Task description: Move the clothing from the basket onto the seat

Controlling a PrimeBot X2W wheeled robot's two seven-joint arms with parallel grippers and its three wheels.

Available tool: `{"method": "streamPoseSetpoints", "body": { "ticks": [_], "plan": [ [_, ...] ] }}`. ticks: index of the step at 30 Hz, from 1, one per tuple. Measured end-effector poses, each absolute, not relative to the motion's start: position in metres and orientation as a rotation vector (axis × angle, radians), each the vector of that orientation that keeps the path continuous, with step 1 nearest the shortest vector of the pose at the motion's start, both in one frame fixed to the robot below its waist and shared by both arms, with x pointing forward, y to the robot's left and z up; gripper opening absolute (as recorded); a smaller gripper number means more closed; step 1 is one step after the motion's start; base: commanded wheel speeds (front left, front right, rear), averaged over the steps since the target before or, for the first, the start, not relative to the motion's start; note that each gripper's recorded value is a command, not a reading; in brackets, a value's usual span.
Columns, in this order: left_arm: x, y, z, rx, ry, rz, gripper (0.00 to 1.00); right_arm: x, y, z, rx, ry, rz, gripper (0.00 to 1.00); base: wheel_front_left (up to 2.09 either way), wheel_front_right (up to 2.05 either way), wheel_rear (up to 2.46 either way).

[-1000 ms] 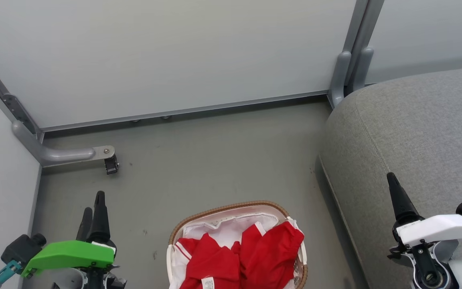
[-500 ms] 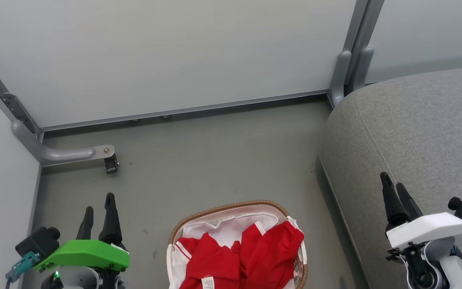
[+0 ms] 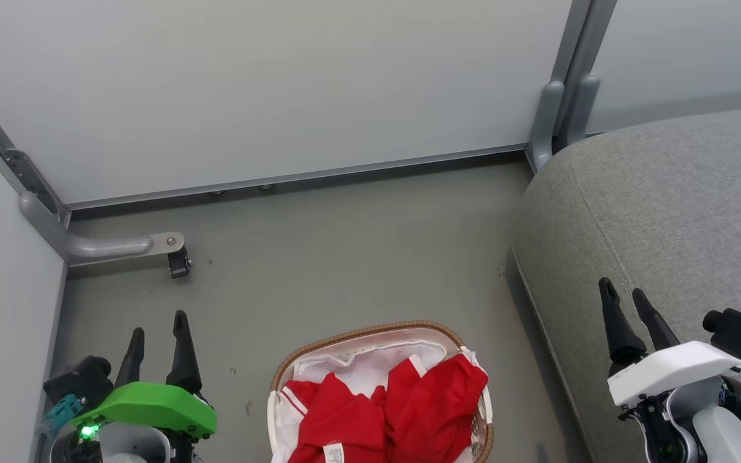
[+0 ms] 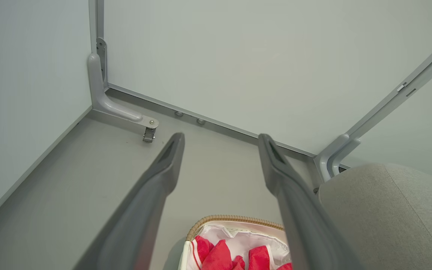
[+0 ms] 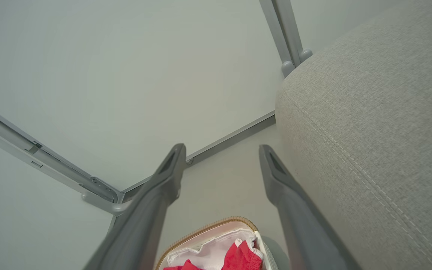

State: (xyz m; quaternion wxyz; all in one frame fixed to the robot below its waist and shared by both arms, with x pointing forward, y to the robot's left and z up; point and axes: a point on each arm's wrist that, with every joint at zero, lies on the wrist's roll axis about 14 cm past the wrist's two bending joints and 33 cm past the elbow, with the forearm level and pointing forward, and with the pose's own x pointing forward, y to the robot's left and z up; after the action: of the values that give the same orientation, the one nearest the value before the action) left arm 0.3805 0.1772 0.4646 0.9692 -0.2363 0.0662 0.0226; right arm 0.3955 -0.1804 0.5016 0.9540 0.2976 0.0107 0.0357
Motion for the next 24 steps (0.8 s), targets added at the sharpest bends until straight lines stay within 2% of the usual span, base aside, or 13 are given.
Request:
{"method": "streamPoseSetpoints", "body": {
  "ticks": [24],
  "plan": [
    [0.3792,0.1727,0.4646,-0.242,0.106,0.008,1.00,0.3952,-0.1711,0.4950,0.373,0.022,0.122,1.00,0.00,0.00,0.00]
  ]
}}
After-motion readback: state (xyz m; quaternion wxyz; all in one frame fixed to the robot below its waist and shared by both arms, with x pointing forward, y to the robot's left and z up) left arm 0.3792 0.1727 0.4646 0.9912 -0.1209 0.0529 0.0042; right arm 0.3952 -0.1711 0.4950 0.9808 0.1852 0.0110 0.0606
